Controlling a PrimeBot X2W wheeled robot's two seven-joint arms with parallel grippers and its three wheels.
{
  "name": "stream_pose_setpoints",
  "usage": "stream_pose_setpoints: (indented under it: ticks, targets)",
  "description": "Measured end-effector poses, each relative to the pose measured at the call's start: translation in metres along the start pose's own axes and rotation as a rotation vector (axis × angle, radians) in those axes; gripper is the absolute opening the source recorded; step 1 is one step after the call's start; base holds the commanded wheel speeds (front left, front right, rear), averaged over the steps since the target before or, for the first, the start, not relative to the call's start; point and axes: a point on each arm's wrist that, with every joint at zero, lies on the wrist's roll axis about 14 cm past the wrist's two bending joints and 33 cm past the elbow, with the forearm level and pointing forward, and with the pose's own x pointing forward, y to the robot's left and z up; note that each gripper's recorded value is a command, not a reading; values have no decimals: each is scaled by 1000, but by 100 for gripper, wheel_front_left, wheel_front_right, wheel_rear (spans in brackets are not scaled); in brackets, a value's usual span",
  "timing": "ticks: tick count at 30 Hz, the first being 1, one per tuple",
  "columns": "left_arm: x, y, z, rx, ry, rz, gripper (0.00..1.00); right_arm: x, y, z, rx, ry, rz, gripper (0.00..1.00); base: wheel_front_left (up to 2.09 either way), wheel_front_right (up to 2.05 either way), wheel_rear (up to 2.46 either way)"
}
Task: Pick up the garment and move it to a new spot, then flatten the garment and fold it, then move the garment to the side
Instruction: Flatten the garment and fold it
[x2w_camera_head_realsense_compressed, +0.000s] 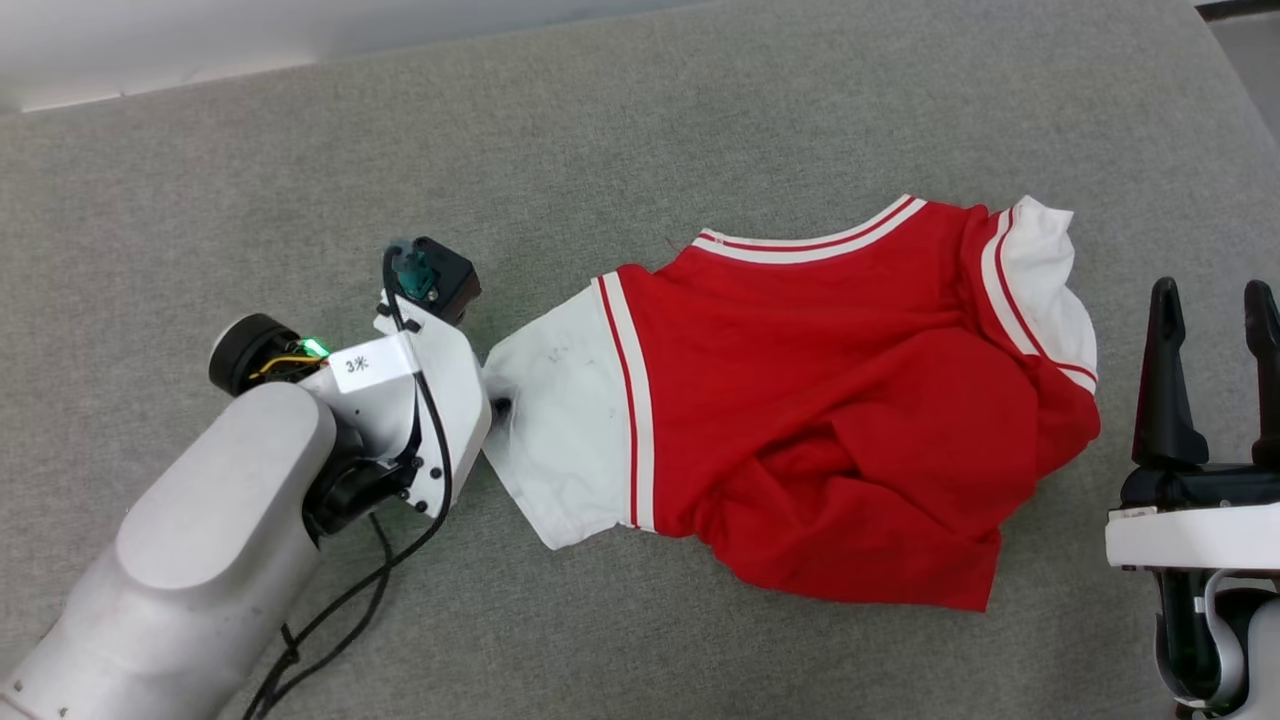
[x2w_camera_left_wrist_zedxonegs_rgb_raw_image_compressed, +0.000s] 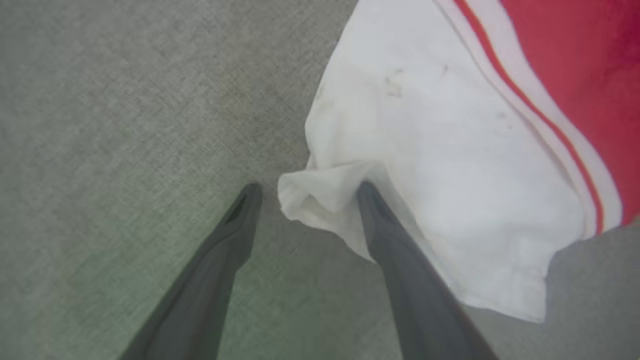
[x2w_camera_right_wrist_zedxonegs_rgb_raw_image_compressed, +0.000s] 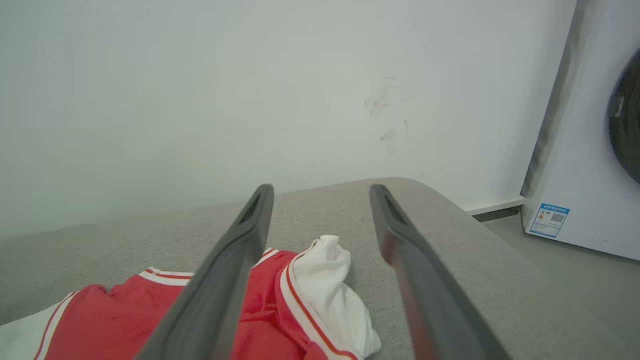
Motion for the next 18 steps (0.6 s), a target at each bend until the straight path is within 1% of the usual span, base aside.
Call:
stream_pose_setpoints:
  ticks: [1, 2, 3, 4, 7, 10, 12, 13, 17, 18]
  targets:
    - [3, -3, -3, -6, 14, -14, 100, 0, -1, -1, -1, 2, -3, 100, 0, 0, 0]
    - [6, -5, -4, -15, 20, -27, 96, 0, -1, -2, -2, 3, -5, 100, 0, 0, 0]
    - [8, -5, -6, -27, 25, -34, 45, 0, -1, -4, -5, 8, -7, 100, 0, 0, 0]
    - [9, -4, -7, -36, 28, -37, 0, -1, -2, -6, -5, 13, -8, 100, 0, 0, 0]
    - [10, 0, -12, -56, 14, -34, 0, -2, 1, -13, -15, 37, -1, 100, 0, 0, 0]
    - [7, 7, -14, -84, -44, -16, 0, -2, 2, -18, -15, 54, 4, 100, 0, 0, 0]
    - [1, 12, -13, -124, -103, 2, 0, -2, 3, -18, -17, 56, 4, 100, 0, 0, 0]
    - [-3, 16, -15, -135, -125, 20, 0, -2, 4, -18, -16, 61, 9, 100, 0, 0, 0]
    - [-33, 52, -14, -179, -245, 155, 0, 0, 12, -20, -10, 83, 31, 100, 0, 0, 0]
    - [-39, 57, -14, -189, -274, 177, 0, 0, 14, -22, -11, 93, 36, 100, 0, 0, 0]
